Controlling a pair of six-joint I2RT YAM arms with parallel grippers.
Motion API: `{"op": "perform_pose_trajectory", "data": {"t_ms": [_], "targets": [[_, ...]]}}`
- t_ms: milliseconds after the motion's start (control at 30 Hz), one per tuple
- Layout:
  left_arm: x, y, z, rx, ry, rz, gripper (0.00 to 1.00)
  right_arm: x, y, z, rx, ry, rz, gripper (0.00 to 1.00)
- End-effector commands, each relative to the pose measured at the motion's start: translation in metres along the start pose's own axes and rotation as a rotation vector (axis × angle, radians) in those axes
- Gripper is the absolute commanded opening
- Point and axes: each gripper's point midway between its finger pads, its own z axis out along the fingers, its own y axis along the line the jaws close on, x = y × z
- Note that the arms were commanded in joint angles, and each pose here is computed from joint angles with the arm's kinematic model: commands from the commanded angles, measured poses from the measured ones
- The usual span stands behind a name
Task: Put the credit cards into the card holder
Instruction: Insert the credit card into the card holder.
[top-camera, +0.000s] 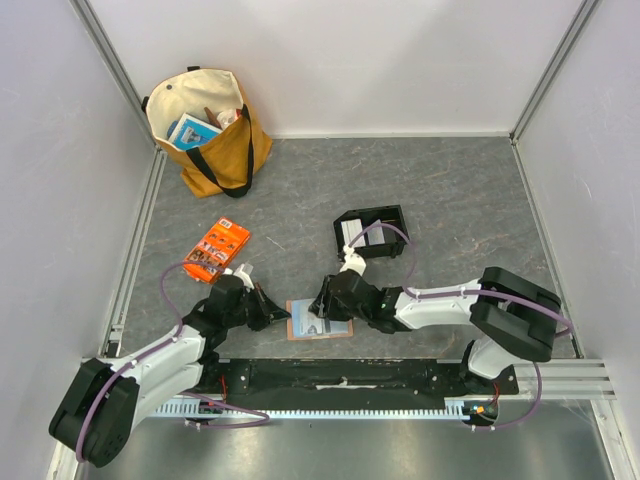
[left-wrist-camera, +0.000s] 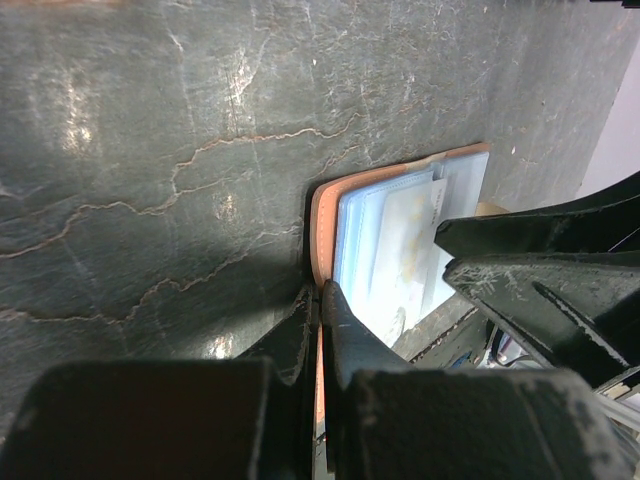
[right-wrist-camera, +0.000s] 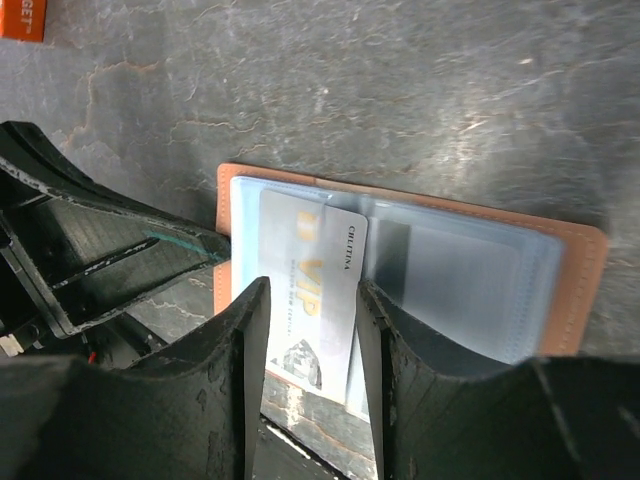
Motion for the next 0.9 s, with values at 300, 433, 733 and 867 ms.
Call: {"op": "perform_pose_trajectory", "data": {"t_ms": [300,433,733,867], "targets": [[-0.006,-0.011,0.000,0.022,-0.005,0.023,0.02,0.015,0.028,0.008,-0.115,0.066,-0.032,0.47],[-0.007,-0.013,0.000,0.022,-0.005,0.028,0.02,0.015,0.036,0.008,-0.152,0.062,-0.036,0.46],[-0.012,-0.021,-0.004,0.028,-0.012,0.058,0.02,-0.011,0.036,-0.011,-0.121,-0.028,-0.096,0.52],[-0.018,-0.033,-0.012,0.034,-0.019,0.104,0.02,-0.042,0.005,-0.039,0.049,-0.157,-0.131,0.57]]}}
